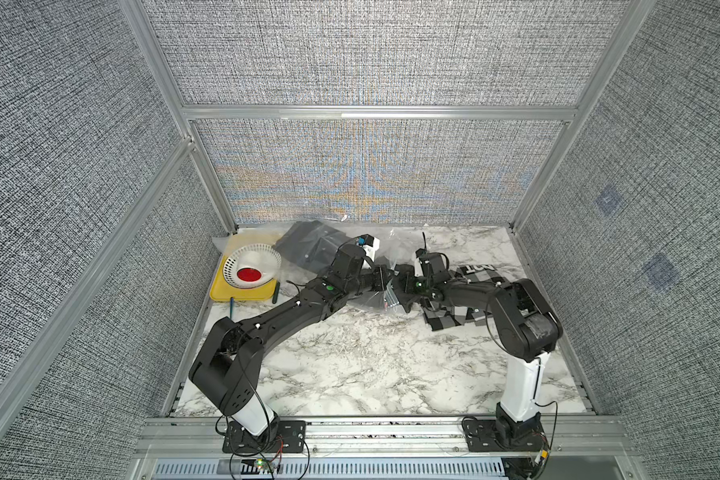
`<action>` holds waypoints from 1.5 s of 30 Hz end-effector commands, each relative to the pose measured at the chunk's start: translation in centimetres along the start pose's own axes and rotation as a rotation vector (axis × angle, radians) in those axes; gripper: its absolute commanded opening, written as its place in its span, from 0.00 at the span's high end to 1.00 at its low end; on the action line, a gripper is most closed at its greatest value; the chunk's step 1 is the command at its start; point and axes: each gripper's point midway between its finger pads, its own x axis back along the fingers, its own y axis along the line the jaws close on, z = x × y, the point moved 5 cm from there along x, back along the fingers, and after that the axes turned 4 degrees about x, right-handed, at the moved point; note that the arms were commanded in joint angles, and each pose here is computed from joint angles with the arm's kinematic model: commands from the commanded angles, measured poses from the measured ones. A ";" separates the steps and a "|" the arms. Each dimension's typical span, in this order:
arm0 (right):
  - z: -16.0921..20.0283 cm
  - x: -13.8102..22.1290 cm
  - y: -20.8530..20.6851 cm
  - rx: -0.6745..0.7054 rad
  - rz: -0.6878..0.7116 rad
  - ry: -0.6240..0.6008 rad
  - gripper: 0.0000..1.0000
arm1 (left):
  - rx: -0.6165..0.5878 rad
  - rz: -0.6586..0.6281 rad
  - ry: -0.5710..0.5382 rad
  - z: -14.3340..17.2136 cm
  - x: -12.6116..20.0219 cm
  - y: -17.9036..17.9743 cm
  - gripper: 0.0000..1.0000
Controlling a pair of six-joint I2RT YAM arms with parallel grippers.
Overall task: Place the folded shirt into the vacuum bag
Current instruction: Adjust the vacuum bag at the center of the board.
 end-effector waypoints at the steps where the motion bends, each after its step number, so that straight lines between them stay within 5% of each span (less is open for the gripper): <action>1: -1.7 2.1 2.1 0.119 -0.047 -0.138 0.60 | -0.054 0.085 -0.044 -0.9 0.2 -1.4 1.00; 6: -2.8 4.2 5.4 0.289 -0.171 -0.221 0.52 | -0.099 0.153 -0.062 -1.1 0.9 -2.6 1.00; 15: -1.3 -0.6 7.9 0.352 -0.444 -0.086 0.48 | -0.145 0.198 -0.107 -1.8 2.3 -4.0 1.00; 29: -3.9 -6.2 5.9 0.323 -0.152 0.006 0.26 | -0.186 0.216 -0.130 -2.5 3.5 -5.1 1.00; 45: -3.4 -10.2 8.6 0.505 -0.157 0.069 0.09 | -0.197 0.246 -0.089 -2.3 2.8 -5.4 1.00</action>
